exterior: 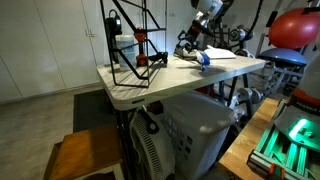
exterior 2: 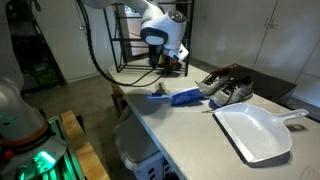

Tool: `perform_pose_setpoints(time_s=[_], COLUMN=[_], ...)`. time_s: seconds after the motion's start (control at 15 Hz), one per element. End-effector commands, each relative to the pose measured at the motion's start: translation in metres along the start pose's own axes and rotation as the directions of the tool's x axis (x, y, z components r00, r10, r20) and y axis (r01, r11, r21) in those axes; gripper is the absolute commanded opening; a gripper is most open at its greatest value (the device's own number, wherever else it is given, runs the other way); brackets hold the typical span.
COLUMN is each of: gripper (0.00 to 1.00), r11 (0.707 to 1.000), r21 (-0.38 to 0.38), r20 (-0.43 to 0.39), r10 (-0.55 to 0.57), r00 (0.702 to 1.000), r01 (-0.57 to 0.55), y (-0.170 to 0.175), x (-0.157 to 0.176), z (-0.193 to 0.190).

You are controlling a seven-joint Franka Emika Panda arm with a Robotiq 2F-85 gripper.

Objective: Put the glove on the bottom shelf of the black rack.

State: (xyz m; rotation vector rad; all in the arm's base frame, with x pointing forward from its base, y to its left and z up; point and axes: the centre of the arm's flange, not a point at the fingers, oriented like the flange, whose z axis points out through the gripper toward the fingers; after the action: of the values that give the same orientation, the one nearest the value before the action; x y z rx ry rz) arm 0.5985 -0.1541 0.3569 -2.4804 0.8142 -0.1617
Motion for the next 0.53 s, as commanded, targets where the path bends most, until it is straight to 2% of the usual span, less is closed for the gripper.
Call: perform_pose_setpoints(time_s=[0.0, 0.2, 0.47], gripper=[1.0, 1.0, 1.0], r11=[0.98, 0.93, 0.817], r21=[-0.126, -0.239, -0.433], r20=[-0.017, -0.026, 0.007], r10=[-0.16, -0.295, -0.418], r00=[0.987, 0.955, 0.908], r01=[0.156, 0.28, 0.38], y=[-0.019, -0.033, -0.032], x=[-0.058, -0.083, -0.116], z=[-0.035, -0.063, -0.088])
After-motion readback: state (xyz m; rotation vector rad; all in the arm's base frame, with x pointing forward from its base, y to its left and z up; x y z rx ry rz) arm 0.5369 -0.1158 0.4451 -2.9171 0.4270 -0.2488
